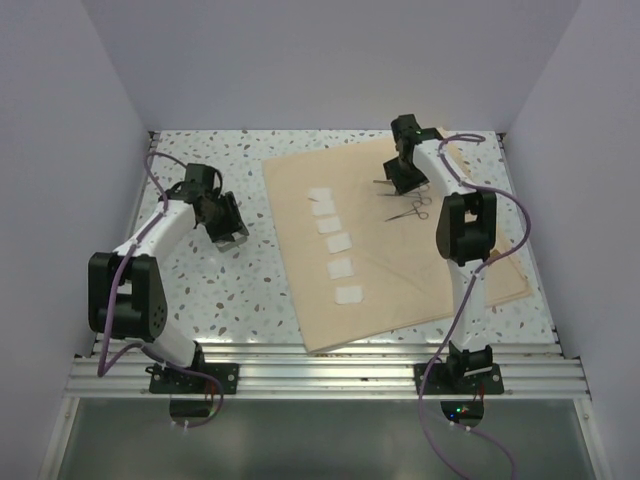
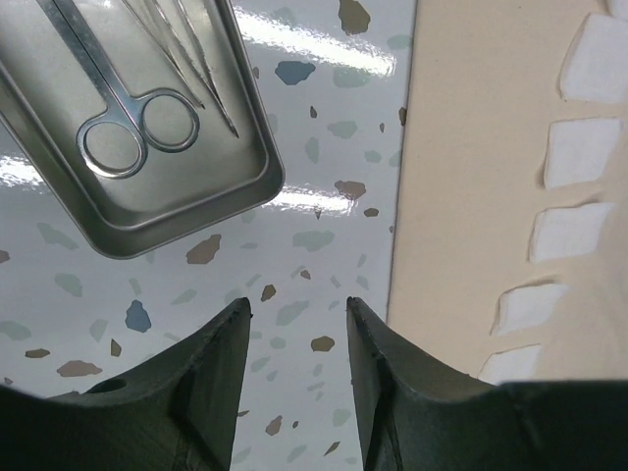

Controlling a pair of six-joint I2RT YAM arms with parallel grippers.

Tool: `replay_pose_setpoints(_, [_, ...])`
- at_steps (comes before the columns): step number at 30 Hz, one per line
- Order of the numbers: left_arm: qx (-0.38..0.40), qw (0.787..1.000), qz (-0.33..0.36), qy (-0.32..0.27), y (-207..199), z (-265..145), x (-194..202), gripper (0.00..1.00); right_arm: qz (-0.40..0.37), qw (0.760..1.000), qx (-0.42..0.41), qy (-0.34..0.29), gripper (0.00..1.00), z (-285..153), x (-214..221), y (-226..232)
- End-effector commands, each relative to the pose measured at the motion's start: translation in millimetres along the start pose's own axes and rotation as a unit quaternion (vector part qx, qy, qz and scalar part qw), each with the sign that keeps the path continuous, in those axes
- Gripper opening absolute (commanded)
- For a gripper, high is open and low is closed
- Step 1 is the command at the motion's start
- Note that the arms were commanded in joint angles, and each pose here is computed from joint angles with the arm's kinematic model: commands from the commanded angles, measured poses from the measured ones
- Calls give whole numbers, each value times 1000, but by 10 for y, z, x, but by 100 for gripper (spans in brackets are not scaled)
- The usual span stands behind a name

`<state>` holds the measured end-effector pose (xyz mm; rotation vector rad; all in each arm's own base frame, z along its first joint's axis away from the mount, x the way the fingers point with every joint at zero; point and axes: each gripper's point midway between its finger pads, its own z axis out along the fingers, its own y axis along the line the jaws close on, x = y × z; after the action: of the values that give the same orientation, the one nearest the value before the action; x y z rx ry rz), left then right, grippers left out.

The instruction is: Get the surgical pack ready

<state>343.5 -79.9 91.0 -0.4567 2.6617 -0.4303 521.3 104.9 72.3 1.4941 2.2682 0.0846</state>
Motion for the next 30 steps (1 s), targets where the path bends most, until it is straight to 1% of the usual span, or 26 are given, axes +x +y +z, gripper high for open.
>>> replay_pose_setpoints(1, [25,999,7,-36,-114,-128,-111,47,85,996,0,-39,57,-38,-74,141])
replay_pose_setpoints(6, [25,999,17,-39,-103,-147,-109,47,96,994,-3,-43,55,72,-81,242])
replay_pose_setpoints(13, [29,999,19,-29,-100,-91,-68,48,124,991,-9,-41,51,175,-76,315])
replay_pose_setpoints(21, [31,999,22,-27,-106,-73,-76,48,137,990,0,-37,48,358,-43,302])
replay_pose_setpoints(30, [29,999,24,-23,-85,-25,-60,48,144,989,-12,-39,46,384,-166,368])
